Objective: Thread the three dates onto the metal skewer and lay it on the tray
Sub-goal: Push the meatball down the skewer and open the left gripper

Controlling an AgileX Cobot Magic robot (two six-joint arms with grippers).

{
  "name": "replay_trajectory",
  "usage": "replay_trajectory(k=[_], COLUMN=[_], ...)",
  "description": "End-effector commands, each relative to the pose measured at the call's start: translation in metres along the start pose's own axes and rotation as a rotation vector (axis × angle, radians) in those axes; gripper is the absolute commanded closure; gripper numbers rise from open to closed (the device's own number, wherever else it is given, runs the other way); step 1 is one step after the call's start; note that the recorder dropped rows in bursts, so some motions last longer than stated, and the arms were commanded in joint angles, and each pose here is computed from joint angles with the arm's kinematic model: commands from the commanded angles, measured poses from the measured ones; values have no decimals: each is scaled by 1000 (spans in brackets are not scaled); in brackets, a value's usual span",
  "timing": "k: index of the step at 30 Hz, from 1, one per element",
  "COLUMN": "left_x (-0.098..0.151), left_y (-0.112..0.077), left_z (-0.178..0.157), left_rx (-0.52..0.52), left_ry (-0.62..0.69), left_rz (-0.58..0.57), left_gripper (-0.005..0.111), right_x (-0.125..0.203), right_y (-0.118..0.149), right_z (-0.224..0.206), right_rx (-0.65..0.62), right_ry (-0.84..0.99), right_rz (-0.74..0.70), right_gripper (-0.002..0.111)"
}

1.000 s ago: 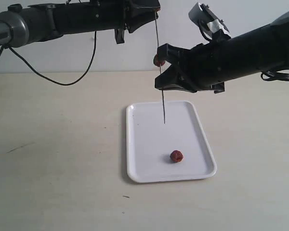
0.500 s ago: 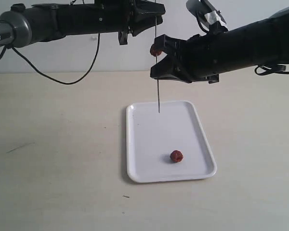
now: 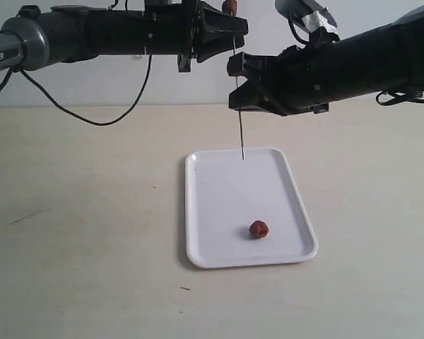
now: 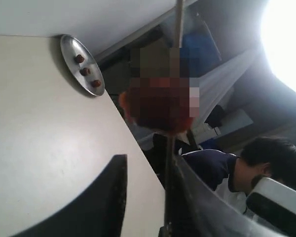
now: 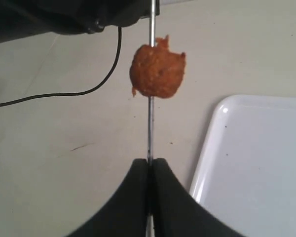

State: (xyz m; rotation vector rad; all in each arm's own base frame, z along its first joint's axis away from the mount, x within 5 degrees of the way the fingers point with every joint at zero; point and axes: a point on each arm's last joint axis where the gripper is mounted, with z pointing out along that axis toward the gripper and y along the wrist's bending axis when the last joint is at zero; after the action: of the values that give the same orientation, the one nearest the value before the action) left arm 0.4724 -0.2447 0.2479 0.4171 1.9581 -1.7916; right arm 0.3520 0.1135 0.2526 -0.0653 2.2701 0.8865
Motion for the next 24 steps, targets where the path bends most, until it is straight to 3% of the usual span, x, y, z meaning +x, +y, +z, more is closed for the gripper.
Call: replay_trajectory(k=[1,8,18,24], left_x=[3,2,-3,1], left_y=[-4,-9,-4,2], left_z=[2,-5,-15,-17], left_rx=[26,90,66,14], left_ry=[29,37,27,80], left_rz=[46,136,204,251], left_gripper=[77,77,77,77], right_x=[-5,-9,-17,-27], right_y=[-3,-9,-14,5], right_z=[-2,-3,-8,-38], right_rx=[37,103,198,222], right_ry=[-36,-73,-148,-202], right_rz=[-27,-57,-102,-228], right_gripper=[108,108,108,108])
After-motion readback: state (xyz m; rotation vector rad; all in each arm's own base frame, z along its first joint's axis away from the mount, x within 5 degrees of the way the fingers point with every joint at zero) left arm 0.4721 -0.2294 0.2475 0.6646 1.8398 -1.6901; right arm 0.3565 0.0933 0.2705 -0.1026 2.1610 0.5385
